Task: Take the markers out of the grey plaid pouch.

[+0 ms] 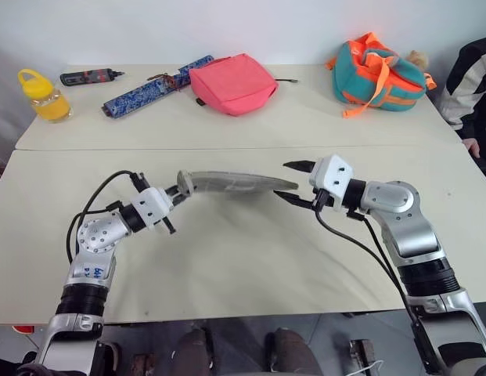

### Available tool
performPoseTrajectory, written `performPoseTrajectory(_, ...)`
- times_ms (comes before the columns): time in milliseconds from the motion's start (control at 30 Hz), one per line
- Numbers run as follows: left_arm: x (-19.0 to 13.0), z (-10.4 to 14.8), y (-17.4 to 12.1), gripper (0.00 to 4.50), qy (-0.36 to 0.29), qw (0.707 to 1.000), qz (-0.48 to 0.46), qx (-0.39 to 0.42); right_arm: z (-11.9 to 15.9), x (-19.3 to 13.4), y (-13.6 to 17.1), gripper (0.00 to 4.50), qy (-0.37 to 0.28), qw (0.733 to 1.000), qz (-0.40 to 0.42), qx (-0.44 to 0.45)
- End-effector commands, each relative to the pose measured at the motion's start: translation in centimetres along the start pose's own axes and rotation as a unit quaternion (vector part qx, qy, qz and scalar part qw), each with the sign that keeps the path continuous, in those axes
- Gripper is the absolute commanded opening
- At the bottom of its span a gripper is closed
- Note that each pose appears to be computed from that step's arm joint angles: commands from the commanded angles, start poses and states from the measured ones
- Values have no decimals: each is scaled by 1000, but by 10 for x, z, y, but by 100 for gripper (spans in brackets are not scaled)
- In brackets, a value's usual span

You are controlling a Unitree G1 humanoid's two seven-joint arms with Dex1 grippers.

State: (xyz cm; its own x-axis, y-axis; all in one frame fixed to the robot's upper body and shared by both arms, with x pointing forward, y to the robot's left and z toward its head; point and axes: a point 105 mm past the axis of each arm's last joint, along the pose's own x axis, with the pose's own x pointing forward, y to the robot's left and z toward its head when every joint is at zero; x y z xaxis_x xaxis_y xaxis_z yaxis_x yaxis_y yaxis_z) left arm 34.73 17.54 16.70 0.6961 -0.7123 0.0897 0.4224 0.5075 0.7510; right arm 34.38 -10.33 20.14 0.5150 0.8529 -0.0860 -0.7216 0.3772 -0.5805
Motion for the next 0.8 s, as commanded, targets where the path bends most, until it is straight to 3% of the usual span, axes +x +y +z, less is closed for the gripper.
performPoseTrajectory(33, 3, 11, 16, 0, -9, 997, 44, 63, 45, 4, -7, 349, -83, 996, -16, 28)
performPoseTrajectory(200, 9, 22, 34, 0, -13, 987, 102, 120, 69, 12, 13, 349, -146, 980, 11, 136)
performPoseTrajectory(333, 21, 16, -5, 0, -10, 994, 54, 91, 45, 26, 55, 349, -114, 952, 46, 280)
performPoseTrajectory(500, 25, 10, -47, 0, 6, 998, 5, 69, 13, 36, 90, 349, -43, 935, 34, 351)
performPoseTrajectory(567, 27, 13, -54, 0, 4, 998, -2, 65, 11, 38, 97, 349, -45, 912, 29, 406)
performPoseTrajectory(800, 33, 23, -62, 0, -3, 998, -14, 59, 23, 50, 102, 349, -89, 875, 28, 476)
